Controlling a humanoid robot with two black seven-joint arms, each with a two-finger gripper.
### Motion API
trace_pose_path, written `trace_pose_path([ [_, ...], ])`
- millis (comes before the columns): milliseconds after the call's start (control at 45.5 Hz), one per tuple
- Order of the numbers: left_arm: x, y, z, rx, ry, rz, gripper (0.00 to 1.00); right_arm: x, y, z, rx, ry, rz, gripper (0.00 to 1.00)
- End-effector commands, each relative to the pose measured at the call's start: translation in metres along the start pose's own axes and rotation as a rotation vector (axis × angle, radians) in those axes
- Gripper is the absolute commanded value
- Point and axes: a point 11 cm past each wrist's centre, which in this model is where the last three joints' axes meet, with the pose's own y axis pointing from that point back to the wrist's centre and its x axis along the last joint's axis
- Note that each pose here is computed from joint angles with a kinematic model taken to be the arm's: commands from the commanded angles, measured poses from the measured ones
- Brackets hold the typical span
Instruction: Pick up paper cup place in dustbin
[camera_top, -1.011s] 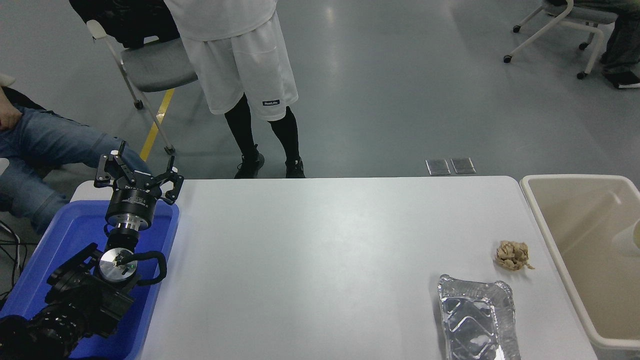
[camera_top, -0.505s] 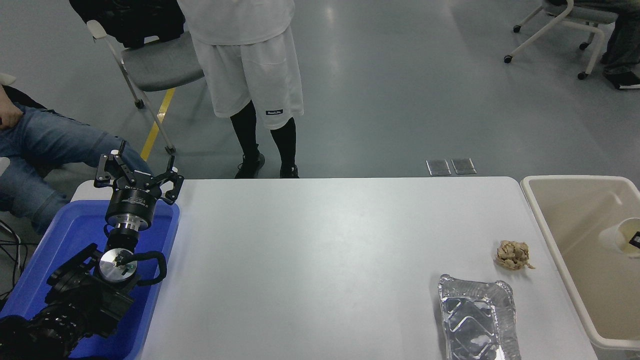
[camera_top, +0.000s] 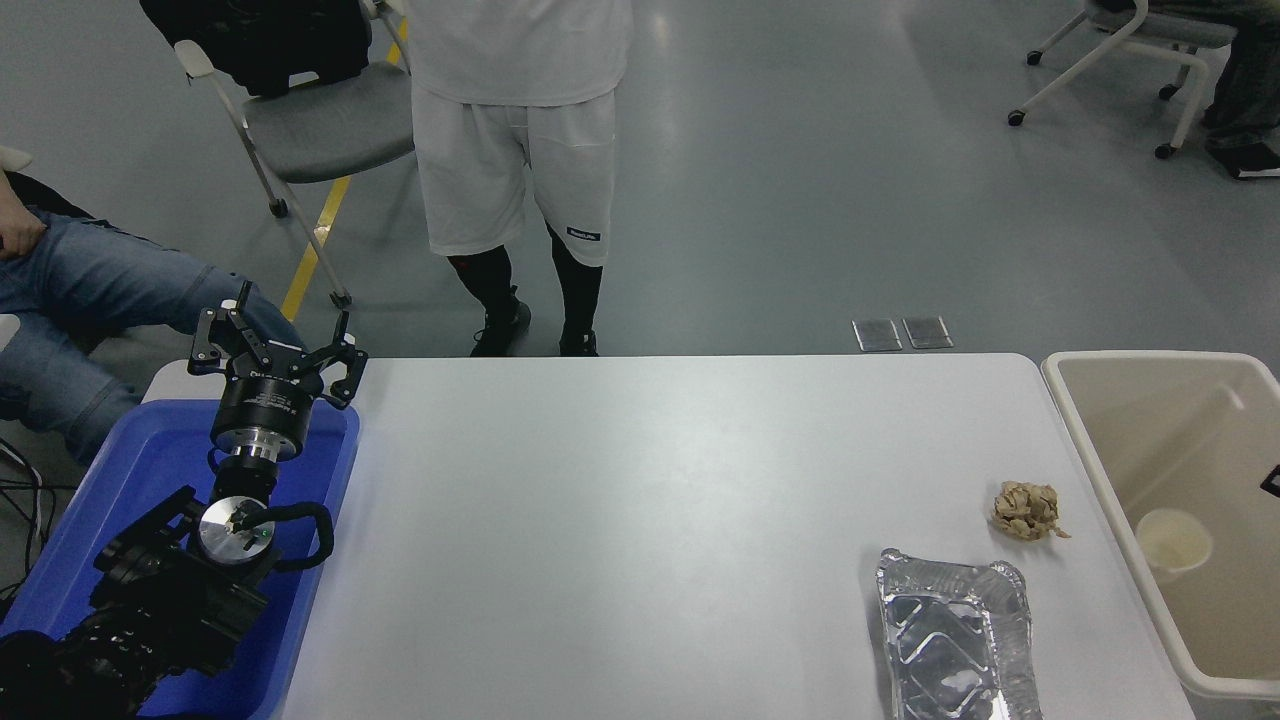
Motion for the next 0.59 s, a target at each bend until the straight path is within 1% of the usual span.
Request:
trace_pose_path([
  [0, 0.000, 0.000, 0.000, 0.000, 0.000, 0.000, 0.99, 0.006, 0.000, -0.003, 0.006, 0.001, 0.031, 1.00],
  [88, 0.000, 0.000, 0.000, 0.000, 0.000, 0.000, 0.99, 0.010, -0.001, -0.008, 0.014, -0.004, 0.035, 1.00],
  [198, 0.000, 0.000, 0.000, 0.000, 0.000, 0.000, 0.99, 0.024, -0.001, -0.016, 0.030, -0.015, 0.056, 1.00],
  [330, 0.000, 0.000, 0.000, 0.001, -0.001, 0.000, 0.99, 0.025, -0.002, -0.021, 0.040, -0.006, 0.042, 1.00],
  [571, 0.000, 0.000, 0.000, 0.001, -0.001, 0.000, 0.99, 0.041, 0.009, -0.049, 0.120, 0.013, -0.080, 1.00],
])
